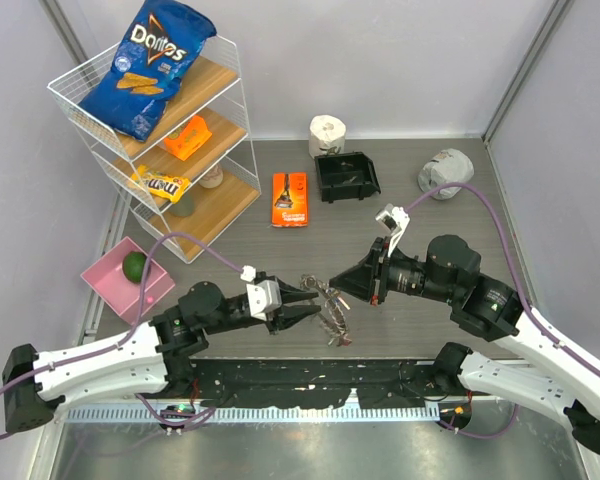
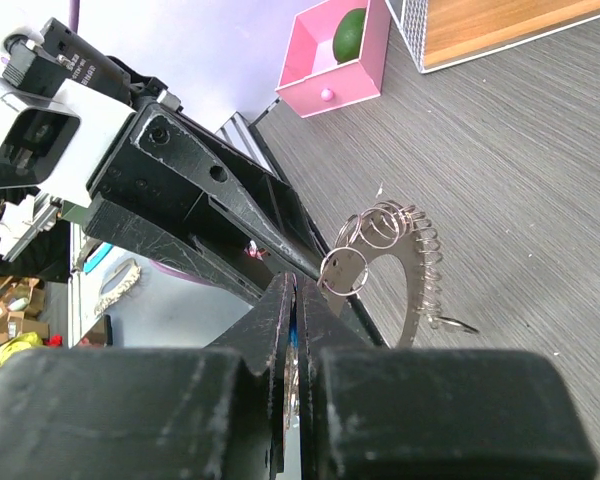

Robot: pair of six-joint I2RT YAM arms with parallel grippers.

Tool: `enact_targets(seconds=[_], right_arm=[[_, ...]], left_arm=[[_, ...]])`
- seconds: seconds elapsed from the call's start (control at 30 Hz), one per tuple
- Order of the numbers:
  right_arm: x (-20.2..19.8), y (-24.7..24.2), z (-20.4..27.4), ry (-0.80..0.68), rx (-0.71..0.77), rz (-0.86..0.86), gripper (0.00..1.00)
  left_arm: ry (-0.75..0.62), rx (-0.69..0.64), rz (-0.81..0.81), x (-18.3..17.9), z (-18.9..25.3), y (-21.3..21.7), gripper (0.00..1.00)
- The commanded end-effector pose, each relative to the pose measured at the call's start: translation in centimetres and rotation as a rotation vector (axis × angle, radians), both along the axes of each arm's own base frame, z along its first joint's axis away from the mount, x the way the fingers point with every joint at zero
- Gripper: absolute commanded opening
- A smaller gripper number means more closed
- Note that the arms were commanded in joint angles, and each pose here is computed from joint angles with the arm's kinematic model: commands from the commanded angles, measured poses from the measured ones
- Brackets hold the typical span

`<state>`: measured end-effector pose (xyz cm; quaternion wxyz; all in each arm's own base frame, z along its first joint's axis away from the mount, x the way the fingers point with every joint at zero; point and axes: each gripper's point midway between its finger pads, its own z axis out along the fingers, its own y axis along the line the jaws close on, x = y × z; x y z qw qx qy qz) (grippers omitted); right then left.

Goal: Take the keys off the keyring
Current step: Remove the key from the keyring.

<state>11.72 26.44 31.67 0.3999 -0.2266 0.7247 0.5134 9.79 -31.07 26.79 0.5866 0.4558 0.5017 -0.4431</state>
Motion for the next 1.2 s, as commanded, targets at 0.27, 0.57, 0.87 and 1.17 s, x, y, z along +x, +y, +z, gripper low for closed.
enact_targets(seconds=[0.27,0.57,0.87,1.17], right_arm=[[0.3,0.2,3.5,-0.054,0.083,-0.013,0.05],[0.4,0.3,3.5,-0.051,0.086,-0.013,0.05],[0.3,0.4,3.4,-0.042,0.092,-0.007,0.05],[0.1,0.3,3.4,-0.041,0.099,-0.003,0.05]], left_arm=[[-0.055,-0.182,0.024,0.4,5.2,0.1,0.32],[-0.03,-0.179,-0.002,0.1,5.0,-0.5,0.31],[-0.008,-0.189,0.009,0.5,5.1,-1.0,0.32],[0.008,-0.192,0.035,1.1,4.8,-1.4,0.27]])
